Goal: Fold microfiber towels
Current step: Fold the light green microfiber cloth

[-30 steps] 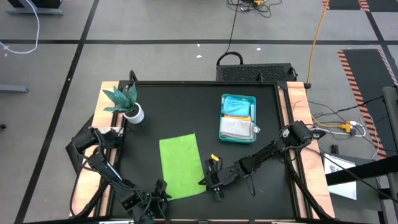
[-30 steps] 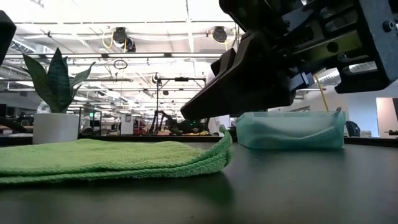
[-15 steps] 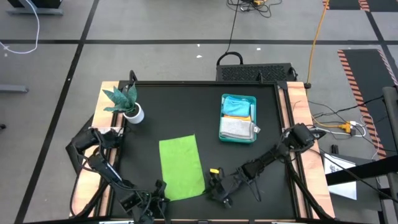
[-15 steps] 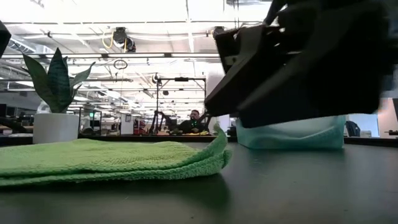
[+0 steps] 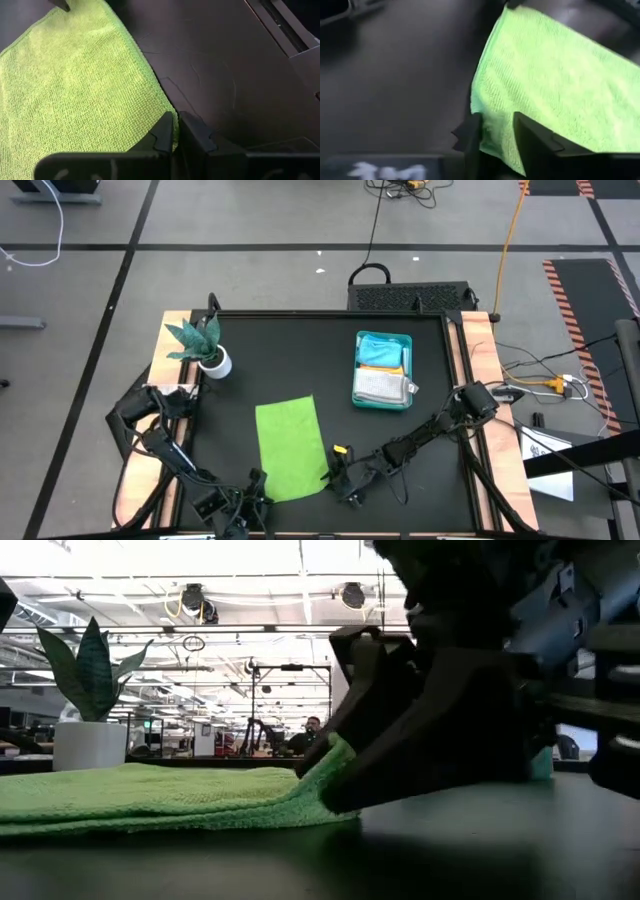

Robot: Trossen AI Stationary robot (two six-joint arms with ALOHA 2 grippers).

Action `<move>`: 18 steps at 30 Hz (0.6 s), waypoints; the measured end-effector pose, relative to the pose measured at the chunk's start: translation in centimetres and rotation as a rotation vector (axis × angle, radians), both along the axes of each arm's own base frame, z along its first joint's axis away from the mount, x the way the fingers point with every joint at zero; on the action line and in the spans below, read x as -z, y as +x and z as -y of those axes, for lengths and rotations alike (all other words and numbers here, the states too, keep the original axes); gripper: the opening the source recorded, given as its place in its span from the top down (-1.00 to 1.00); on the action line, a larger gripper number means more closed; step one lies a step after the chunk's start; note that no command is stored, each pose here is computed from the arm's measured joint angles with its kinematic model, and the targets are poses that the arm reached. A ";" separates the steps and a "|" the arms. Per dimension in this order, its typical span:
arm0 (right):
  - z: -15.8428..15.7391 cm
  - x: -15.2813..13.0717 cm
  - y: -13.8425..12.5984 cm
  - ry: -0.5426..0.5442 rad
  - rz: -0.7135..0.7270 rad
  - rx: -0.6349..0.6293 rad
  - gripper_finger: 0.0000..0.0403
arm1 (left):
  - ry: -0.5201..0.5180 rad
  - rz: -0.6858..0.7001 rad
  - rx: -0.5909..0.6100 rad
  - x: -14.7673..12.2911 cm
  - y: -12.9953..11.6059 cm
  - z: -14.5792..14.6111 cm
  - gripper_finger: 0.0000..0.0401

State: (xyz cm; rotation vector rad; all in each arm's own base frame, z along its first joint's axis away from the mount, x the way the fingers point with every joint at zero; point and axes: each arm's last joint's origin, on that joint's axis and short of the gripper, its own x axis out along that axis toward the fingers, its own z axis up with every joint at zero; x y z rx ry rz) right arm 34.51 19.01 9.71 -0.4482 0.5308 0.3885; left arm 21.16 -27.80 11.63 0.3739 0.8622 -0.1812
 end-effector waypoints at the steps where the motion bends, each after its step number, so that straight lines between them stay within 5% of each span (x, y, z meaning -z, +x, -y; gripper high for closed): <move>1: 0.1 0.1 0.0 -0.002 -0.009 0.002 0.54 | -0.002 0.002 0.000 0.0 0.0 0.0 0.85; 6: 0.0 0.1 -0.1 0.004 -0.026 0.004 0.95 | -0.062 0.032 -0.035 -1.1 0.1 0.0 0.85; 18: -3.0 -2.6 -2.2 0.177 -0.048 -0.030 0.99 | -0.356 0.191 -0.020 -3.8 0.4 2.2 0.85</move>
